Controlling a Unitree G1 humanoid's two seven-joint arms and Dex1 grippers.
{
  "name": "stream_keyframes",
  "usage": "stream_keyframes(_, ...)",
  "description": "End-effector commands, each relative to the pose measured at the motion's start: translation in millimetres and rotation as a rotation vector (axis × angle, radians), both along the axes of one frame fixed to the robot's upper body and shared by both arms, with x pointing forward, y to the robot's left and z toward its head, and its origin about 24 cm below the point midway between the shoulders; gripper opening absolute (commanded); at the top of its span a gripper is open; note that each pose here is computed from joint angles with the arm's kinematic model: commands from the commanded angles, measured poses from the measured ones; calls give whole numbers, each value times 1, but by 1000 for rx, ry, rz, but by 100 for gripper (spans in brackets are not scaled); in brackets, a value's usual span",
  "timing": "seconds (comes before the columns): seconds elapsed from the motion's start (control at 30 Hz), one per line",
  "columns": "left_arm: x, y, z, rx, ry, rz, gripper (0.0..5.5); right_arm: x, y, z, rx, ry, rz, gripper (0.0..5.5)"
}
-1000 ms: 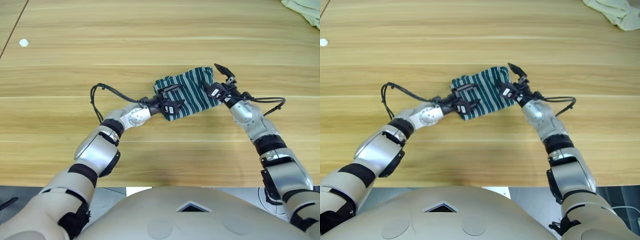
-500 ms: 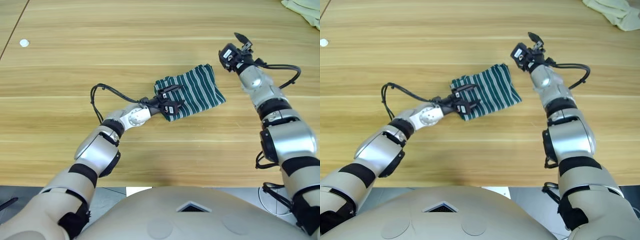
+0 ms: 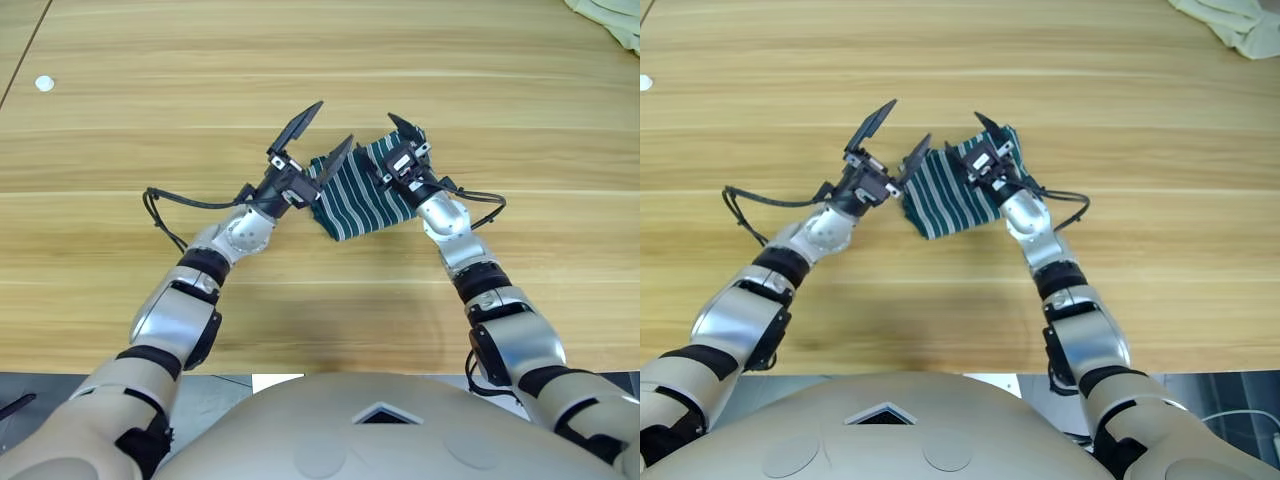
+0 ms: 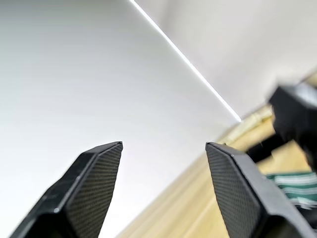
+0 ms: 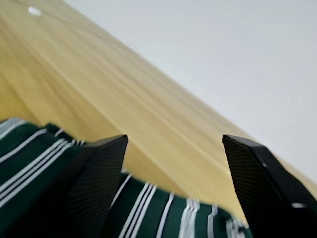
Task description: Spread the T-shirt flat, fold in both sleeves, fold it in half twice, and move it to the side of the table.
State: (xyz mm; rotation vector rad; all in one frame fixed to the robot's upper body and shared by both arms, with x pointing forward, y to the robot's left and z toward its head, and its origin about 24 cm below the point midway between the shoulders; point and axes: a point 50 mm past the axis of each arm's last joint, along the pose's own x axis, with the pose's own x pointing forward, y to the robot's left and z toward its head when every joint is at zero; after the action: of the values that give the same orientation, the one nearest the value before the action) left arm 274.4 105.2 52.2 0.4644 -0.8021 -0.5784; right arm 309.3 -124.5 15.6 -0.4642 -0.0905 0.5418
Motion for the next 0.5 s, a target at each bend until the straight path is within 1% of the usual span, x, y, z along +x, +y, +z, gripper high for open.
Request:
stream_keyframes(0.03,-8,15,18,-159,-72,34,312,22,-7,-13,87,329,-71,354)
stream_keyframes(0.13,-8,28,26,-261,-73,105,312,31,-20,-20,190,552,-166,354)
stream_keyframes(0.2,-6,33,27,-298,-54,144,312,29,-28,-28,195,658,-218,354)
stream_keyframes(0.27,-3,39,27,-321,-35,177,312,23,-34,-37,157,730,-256,354)
stream_keyframes(0.33,-1,45,26,-333,-20,215,312,21,-43,-41,143,743,-330,354)
stream_keyframes(0.37,-1,50,25,-339,-15,242,312,23,-53,-40,157,721,-417,354)
stream_keyframes(0.43,-2,68,23,-370,-7,324,312,29,-93,-28,266,621,-738,354)
stream_keyframes(0.5,2,93,16,-416,46,471,312,22,-145,-16,450,524,-1113,354)
